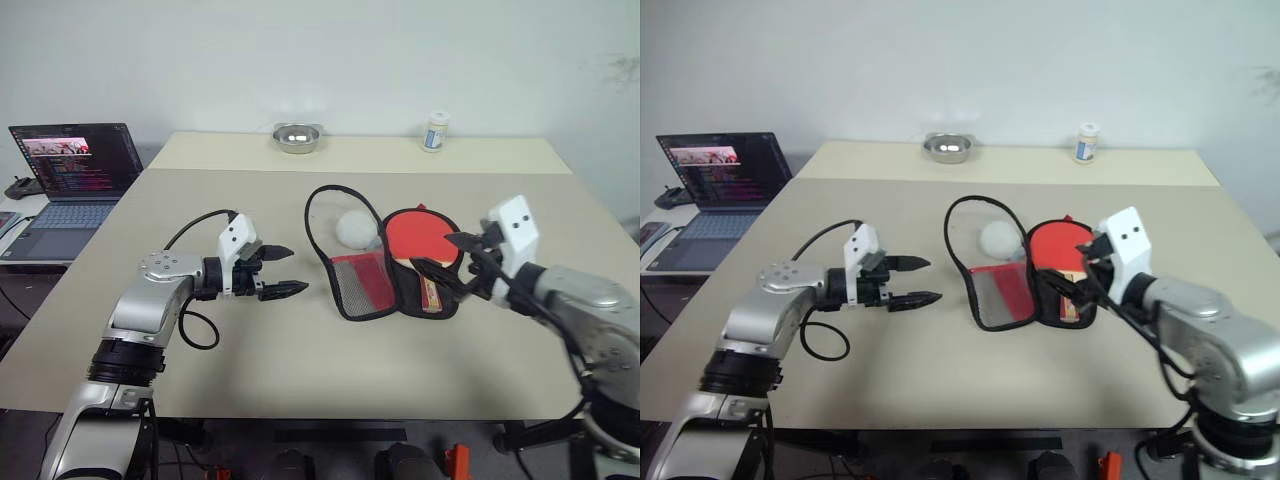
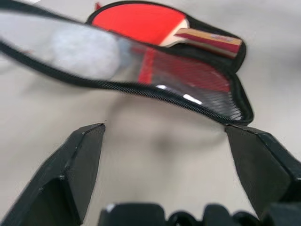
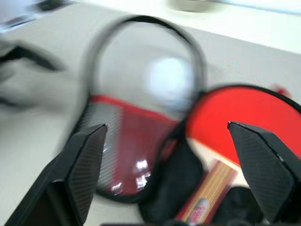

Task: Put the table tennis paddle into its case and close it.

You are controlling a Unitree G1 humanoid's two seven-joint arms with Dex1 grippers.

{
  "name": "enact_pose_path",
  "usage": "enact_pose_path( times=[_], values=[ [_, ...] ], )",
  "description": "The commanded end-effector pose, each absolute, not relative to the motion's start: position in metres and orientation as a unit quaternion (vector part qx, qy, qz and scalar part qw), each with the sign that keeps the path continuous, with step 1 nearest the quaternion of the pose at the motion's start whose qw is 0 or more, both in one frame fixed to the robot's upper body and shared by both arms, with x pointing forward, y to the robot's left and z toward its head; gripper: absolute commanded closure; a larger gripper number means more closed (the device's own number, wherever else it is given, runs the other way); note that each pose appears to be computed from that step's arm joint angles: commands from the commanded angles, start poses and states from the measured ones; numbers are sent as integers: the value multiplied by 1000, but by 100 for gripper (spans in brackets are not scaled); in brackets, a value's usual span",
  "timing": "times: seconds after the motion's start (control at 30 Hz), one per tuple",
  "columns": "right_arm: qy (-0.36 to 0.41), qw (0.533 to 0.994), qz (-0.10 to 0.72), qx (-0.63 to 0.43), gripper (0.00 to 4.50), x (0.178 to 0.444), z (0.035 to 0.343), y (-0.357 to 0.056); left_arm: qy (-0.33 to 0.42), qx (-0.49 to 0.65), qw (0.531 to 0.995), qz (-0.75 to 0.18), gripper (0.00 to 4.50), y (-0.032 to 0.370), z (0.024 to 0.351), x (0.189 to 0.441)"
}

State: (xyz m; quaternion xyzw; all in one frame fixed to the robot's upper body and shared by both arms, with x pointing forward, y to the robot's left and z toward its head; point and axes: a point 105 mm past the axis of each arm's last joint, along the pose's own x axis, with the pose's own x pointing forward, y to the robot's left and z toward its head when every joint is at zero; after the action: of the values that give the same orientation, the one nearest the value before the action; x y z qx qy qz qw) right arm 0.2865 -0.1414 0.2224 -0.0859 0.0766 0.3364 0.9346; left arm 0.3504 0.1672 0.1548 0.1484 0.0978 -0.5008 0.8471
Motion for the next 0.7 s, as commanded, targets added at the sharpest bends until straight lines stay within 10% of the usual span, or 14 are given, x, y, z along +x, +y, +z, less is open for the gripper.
enact_pose_path(
  times=[0.03, 0.33, 0.7],
  values=[
    [63, 907, 399, -120, 0, 261, 237, -146, 111, 156, 865, -465, 134, 188, 154, 360],
    [81, 896, 406, -161, 0, 251, 238, -161, 159, 159, 858, -461, 449, 182, 128, 375],
    [96, 900, 388, -176, 0, 246, 235, -174, 43, 55, 809, -583, 449, 43, 199, 396]
  ],
)
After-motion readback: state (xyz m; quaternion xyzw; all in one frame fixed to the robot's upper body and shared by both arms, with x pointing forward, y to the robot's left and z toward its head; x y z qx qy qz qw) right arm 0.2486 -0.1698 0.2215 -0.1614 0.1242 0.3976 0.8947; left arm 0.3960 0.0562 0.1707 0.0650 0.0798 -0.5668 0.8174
